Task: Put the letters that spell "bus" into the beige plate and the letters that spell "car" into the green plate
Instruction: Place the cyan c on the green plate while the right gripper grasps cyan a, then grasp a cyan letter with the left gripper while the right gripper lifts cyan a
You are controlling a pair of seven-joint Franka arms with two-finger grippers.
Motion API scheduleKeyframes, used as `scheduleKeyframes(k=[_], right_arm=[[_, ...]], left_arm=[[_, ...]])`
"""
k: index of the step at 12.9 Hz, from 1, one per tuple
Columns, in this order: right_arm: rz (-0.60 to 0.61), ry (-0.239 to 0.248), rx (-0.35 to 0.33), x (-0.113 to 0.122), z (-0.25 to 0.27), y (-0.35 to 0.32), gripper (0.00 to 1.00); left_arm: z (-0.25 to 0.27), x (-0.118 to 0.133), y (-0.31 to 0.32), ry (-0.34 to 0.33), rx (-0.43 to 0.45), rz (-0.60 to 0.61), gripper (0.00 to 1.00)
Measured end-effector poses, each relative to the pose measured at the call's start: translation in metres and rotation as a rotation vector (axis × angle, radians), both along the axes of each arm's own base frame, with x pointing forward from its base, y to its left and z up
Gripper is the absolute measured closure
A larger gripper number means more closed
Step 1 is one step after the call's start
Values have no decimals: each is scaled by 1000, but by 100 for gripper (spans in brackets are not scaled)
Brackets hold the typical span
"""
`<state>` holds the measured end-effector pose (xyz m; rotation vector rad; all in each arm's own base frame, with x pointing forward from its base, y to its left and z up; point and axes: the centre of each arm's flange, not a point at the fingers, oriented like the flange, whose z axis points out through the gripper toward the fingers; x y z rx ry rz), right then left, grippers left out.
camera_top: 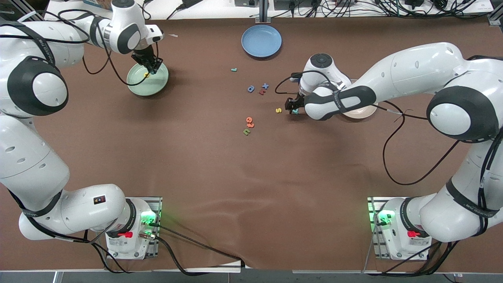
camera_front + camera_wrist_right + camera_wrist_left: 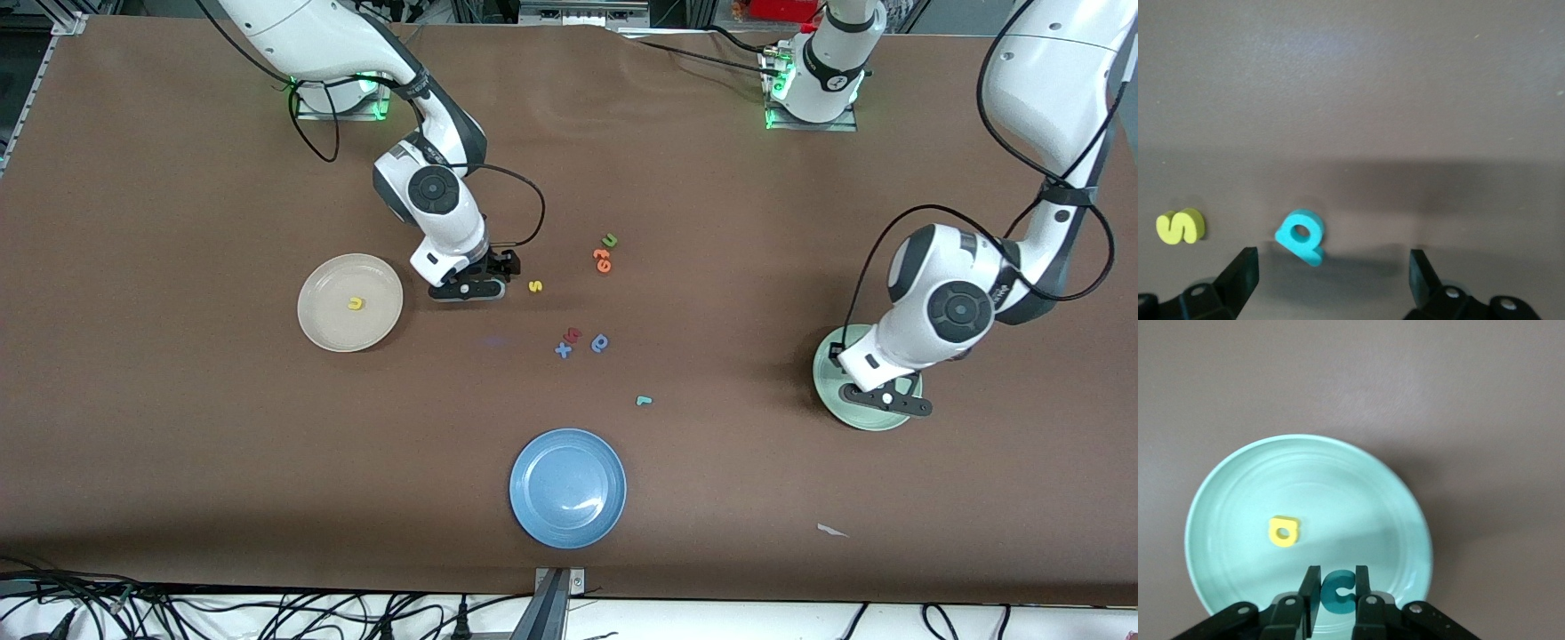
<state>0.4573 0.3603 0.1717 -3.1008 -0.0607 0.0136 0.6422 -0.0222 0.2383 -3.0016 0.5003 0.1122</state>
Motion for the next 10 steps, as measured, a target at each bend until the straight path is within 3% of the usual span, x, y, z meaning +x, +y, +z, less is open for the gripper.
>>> scheduleKeyframes(k=[2,3,5,6,7,10], right_arm=[[3,-8,-11,-4,-4,4,0],[2,-11,-15,-5,-4,5,0],[-1,-15,-15,-5,-5,5,3],[-3,-19,-10,-4,-5,5,9],[-3,-22,-6,-4,-5,6,9],[-4,-25,-4,-3,-5,6,18]], left_arm=[[-3,4,15,0,-26,-74,51],[2,9,13,-12,-67,11,40],[13,15,-18,-17,-183,296,18],[18,17,-48,-17,-211,420,6],[20,17,-83,-12,-220,529,0],[8,12,-177,13,-206,861,0]])
